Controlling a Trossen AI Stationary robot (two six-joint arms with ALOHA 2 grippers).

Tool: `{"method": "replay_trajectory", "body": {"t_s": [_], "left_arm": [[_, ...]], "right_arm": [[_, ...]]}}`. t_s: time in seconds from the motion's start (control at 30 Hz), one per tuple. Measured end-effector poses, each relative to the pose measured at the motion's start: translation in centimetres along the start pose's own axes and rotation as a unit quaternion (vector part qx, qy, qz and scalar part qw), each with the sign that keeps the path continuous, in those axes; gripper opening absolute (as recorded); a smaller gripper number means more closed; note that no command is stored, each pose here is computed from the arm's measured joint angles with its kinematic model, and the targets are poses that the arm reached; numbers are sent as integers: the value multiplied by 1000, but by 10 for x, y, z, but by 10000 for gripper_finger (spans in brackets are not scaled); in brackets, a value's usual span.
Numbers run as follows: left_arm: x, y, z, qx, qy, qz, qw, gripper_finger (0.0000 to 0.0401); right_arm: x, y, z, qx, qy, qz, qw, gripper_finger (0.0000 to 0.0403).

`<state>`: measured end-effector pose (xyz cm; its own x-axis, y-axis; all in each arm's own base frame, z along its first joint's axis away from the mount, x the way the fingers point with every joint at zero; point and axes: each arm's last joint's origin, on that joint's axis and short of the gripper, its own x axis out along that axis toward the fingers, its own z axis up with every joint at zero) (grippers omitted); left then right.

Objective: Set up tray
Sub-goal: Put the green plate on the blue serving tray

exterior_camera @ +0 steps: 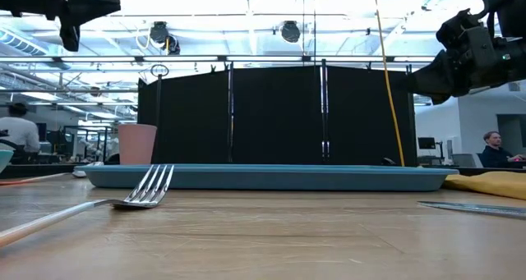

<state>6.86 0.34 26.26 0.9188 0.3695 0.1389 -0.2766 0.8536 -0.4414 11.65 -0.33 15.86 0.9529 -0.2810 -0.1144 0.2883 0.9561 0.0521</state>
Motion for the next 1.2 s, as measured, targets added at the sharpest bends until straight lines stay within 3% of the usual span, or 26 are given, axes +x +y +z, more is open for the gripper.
{"method": "replay_trajectory", "body": {"t_s": [0.13, 0.3, 0.5, 0.67, 1.03, 1.2], "left_arm": [[1, -1, -1, -4, 8, -9, 1000, 44], [15, -8, -18, 15, 103, -56, 993, 44], [37, -16, -46, 47, 218, -67, 973, 44], [47, -19, -64, 38, 287, -78, 954, 51], [51, -26, -92, 31, 387, -68, 919, 151], [50, -43, -81, 76, 435, -37, 896, 169]], "right_arm": [[0, 0, 0, 1, -1, 0, 1000, 0], [0, 0, 0, 0, -1, -1, 1000, 0], [0, 0, 0, 0, -1, 0, 1000, 0], [0, 0, 0, 0, 0, -1, 1000, 0], [0, 0, -1, -2, 5, -1, 1000, 0], [1, 0, -3, 9, 13, -2, 1000, 0]]}}
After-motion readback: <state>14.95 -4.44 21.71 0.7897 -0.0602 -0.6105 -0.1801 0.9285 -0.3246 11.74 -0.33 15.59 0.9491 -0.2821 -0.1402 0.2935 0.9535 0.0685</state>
